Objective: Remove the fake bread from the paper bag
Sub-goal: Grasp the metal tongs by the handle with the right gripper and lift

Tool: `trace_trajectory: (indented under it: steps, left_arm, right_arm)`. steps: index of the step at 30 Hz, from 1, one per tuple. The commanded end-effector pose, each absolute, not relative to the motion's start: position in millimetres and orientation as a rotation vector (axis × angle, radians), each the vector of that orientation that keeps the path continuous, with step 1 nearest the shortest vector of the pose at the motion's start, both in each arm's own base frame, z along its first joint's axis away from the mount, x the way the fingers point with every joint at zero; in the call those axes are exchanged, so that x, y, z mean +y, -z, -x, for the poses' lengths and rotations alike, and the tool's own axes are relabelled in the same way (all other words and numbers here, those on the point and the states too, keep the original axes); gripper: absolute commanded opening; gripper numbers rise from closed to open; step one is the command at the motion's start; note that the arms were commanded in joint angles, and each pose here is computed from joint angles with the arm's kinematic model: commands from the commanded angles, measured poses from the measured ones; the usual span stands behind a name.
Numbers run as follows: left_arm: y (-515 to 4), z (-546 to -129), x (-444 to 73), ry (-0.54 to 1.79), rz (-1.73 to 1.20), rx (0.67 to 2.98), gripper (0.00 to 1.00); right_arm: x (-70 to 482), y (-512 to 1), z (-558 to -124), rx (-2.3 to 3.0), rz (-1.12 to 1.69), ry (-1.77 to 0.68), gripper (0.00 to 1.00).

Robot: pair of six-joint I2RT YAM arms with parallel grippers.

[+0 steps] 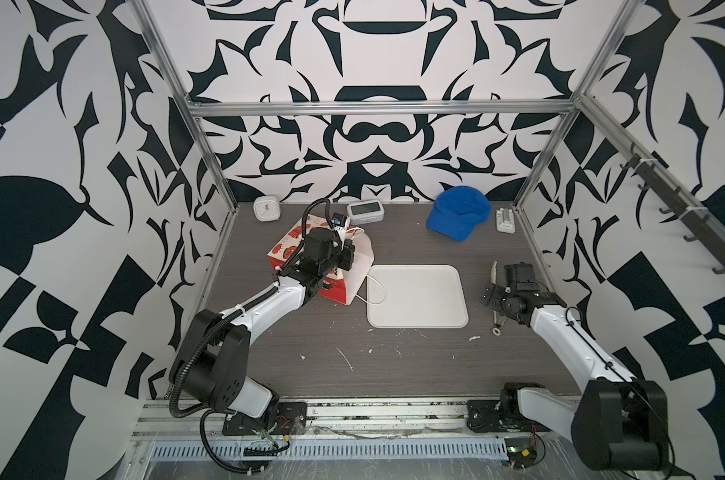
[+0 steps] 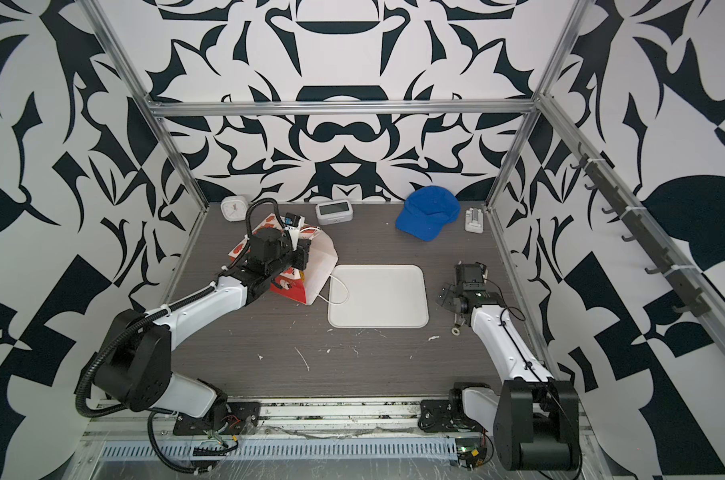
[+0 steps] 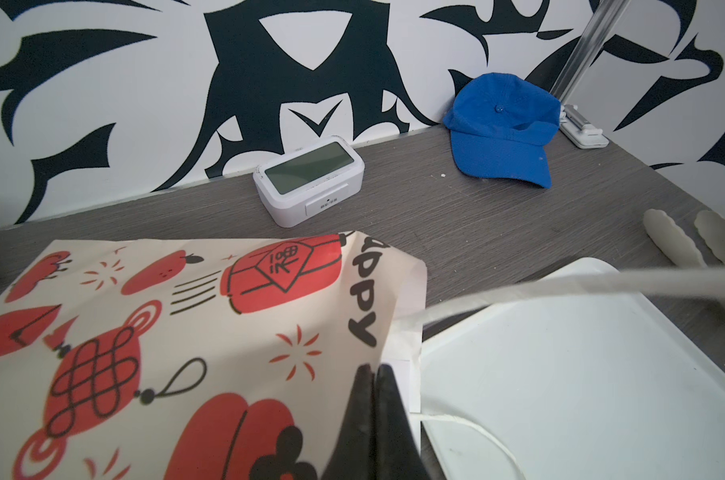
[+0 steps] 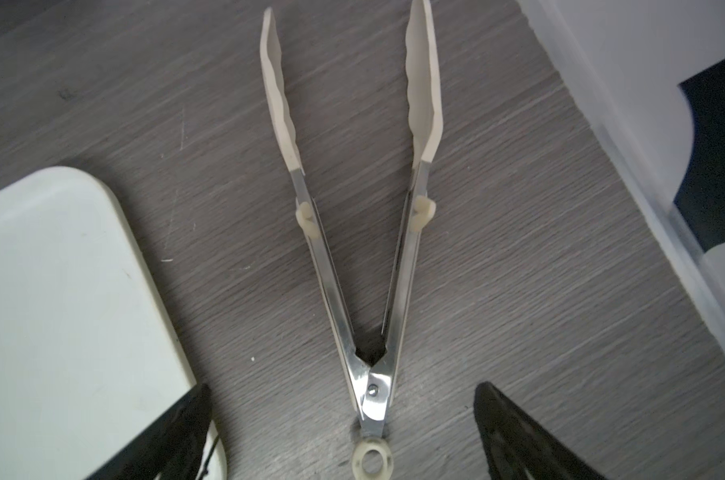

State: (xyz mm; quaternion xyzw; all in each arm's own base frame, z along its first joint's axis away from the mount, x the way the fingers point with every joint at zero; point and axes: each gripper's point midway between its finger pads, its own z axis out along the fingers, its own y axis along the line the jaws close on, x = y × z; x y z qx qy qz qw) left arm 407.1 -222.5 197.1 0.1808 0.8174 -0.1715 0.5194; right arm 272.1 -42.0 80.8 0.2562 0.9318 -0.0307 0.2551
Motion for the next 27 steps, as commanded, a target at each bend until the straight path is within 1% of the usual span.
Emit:
trace_trajectory:
  steps: [1, 7, 11, 19, 22, 24, 26, 27]
  left_arm:
    - [-192.8, -407.6, -218.3, 0.431, -0.416, 1.960, 0.00]
    - [-196.8, -408.8, -215.5, 0.442, -0.412, 1.946, 0.00]
    - [-198.0, -408.8, -215.4, 0.450, -0.409, 1.943, 0.00]
    - [-196.3, -408.2, -215.9, 0.455, -0.412, 1.950, 0.00]
    - [-195.6, -407.9, -215.1, 0.454, -0.410, 1.953, 0.00]
    - [-197.3, -407.7, -215.1, 0.457, -0.408, 1.949, 0.00]
    - [-196.7, -407.6, -214.9, 0.455, -0.409, 1.951, 0.00]
    - [-196.7, -407.7, -214.6, 0.453, -0.408, 1.952, 0.00]
  right_arm:
    - [-39.7, -67.4, -270.8, 2.576, -0.764, 0.007, 1.00]
    - [-43.7, -52.6, -285.7, 2.619, -0.783, 0.001, 0.98]
    - [-46.3, -41.8, -291.6, 2.633, -0.797, 0.019, 0.93]
    - [-59.7, -27.5, -300.0, 2.627, -0.833, 0.081, 0.88]
    - [-61.9, -28.2, -305.7, 2.617, -0.844, 0.077, 0.82]
    - [-62.8, -28.3, -309.2, 2.612, -0.851, 0.076, 0.74]
    - [-63.4, -27.8, -311.7, 2.608, -0.857, 0.073, 0.69]
    - [-63.6, -26.7, -312.1, 2.612, -0.861, 0.070, 0.64]
